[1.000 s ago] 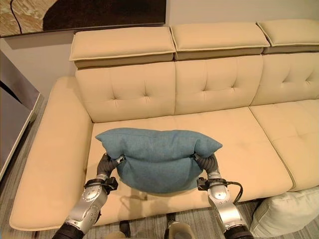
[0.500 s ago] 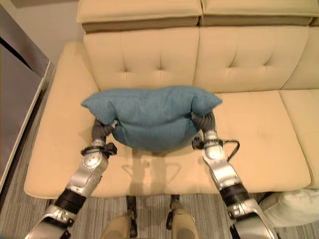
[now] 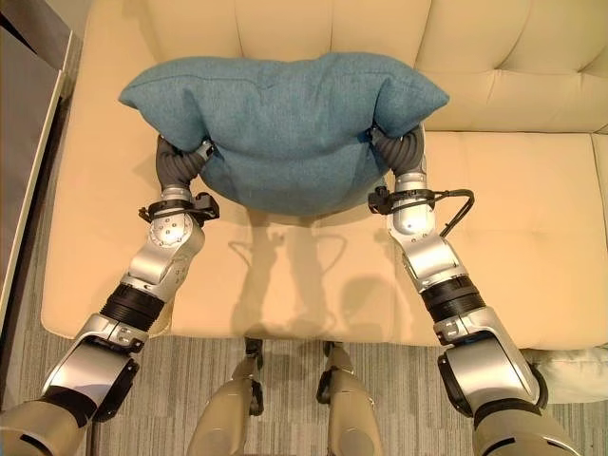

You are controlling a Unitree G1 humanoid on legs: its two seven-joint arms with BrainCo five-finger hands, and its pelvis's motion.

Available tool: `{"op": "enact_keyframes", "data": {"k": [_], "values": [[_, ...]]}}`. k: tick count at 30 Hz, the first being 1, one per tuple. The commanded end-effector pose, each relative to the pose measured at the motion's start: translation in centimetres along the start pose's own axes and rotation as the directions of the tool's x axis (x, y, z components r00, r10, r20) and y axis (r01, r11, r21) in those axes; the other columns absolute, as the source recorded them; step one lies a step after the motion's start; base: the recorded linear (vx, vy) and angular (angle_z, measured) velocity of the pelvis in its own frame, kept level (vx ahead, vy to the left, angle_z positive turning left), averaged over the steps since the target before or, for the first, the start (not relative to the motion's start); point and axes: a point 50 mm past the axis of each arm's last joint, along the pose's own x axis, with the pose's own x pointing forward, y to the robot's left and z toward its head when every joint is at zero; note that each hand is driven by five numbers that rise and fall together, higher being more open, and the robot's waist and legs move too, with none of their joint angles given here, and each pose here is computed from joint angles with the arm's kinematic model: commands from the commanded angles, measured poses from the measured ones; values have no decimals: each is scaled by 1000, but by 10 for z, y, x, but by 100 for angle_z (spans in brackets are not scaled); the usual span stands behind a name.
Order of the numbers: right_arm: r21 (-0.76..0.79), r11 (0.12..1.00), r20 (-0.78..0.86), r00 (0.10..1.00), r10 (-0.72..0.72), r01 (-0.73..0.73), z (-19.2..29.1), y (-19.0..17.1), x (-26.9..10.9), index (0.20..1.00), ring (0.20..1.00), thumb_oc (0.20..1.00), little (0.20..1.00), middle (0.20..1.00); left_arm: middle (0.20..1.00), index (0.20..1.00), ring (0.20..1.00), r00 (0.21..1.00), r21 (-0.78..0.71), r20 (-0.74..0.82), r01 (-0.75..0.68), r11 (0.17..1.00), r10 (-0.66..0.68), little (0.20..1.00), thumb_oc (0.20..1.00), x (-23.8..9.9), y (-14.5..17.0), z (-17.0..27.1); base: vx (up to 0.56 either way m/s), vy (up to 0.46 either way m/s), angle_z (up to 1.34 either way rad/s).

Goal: Pick up all the scattered cushions and arrange them neatly on the sofa.

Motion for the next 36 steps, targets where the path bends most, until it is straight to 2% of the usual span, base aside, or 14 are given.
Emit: {"op": "enact_keyframes", "data": {"k": [1, 10, 17, 18, 19, 20, 22, 23, 24, 25, 29, 30, 32, 36], "values": [[93, 988, 252, 963, 100, -127, 61, 36, 12, 200, 200, 200, 200, 200, 200, 200, 200, 945, -59, 277, 197, 979, -174, 200, 200, 2, -49, 56, 0, 0, 0], [75, 989, 209, 972, 110, -128, 55, 40, 18, 200, 200, 200, 200, 200, 200, 200, 200, 951, -31, 243, 203, 979, -189, 200, 200, 5, -52, 50, 2, 1, 1], [21, 993, 204, 973, 107, -113, 55, 34, 26, 200, 200, 200, 200, 200, 200, 200, 200, 959, 68, 209, 182, 981, -192, 200, 200, 14, -46, 44, 0, 0, 0], [6, 996, 207, 974, 89, -92, 59, 31, 34, 200, 200, 200, 200, 200, 282, 282, 282, 958, 111, 217, 164, 980, -185, 282, 282, 22, -44, 49, 0, 0, 0], [-18, 997, 209, 975, 78, -76, 62, 29, 39, 200, 200, 200, 200, 200, 805, 805, 805, 963, 122, 212, 145, 982, -169, 805, 805, 28, -42, 52, 0, 0, 0], [-18, 997, 210, 975, 78, -76, 63, 29, 39, 200, 200, 200, 200, 200, 1000, 1000, 1000, 962, 122, 213, 145, 982, -169, 1000, 1000, 29, -42, 52, 0, 0, 0], [-29, 999, 203, 978, 51, -46, 67, 27, 48, 200, 200, 200, 200, 200, 1000, 1000, 1000, 962, 135, 229, 118, 984, -147, 1000, 1000, 38, -40, 62, 0, 0, 0], [-58, 998, 201, 979, 37, -26, 68, 24, 53, 517, 517, 517, 517, 517, 1000, 1000, 1000, 962, 147, 239, 99, 984, -132, 1000, 1000, 43, -37, 68, 0, 0, 0], [-80, 997, 206, 978, 20, -4, 72, 22, 57, 893, 893, 893, 893, 893, 1000, 1000, 1000, 958, 160, 259, 82, 984, -122, 1000, 1000, 47, -34, 75, 0, 0, 0], [-91, 996, 205, 979, 0, 19, 72, 21, 59, 1000, 1000, 1000, 1000, 1000, 1000, 1000, 1000, 959, 162, 264, 63, 985, -105, 1000, 1000, 49, -31, 77, 0, 0, 0], [-182, 978, 189, 980, -65, 100, 76, 13, 72, 1000, 1000, 1000, 1000, 1000, 1000, 1000, 1000, 958, 178, 287, -25, 984, -28, 1000, 1000, 61, -17, 90, 0, 0, 0], [-211, 967, 169, 980, -106, 141, 77, 6, 78, 1000, 1000, 1000, 1000, 1000, 1000, 1000, 1000, 955, 197, 298, -69, 978, 7, 1000, 1000, 67, -6, 97, 0, 0, 0], [-213, 966, 167, 979, -114, 149, 77, 4, 79, 1000, 1000, 1000, 1000, 1000, 1000, 1000, 1000, 955, 190, 296, -82, 978, 22, 1000, 1000, 68, -2, 98, 16, -9, 0], [-244, 948, 135, 975, -177, 205, 70, -18, 83, 1000, 1000, 1000, 1000, 1000, 1000, 1000, 1000, 953, 196, 287, -155, 968, 95, 1000, 1000, 71, 27, 96, 0, 0, 0]]}}
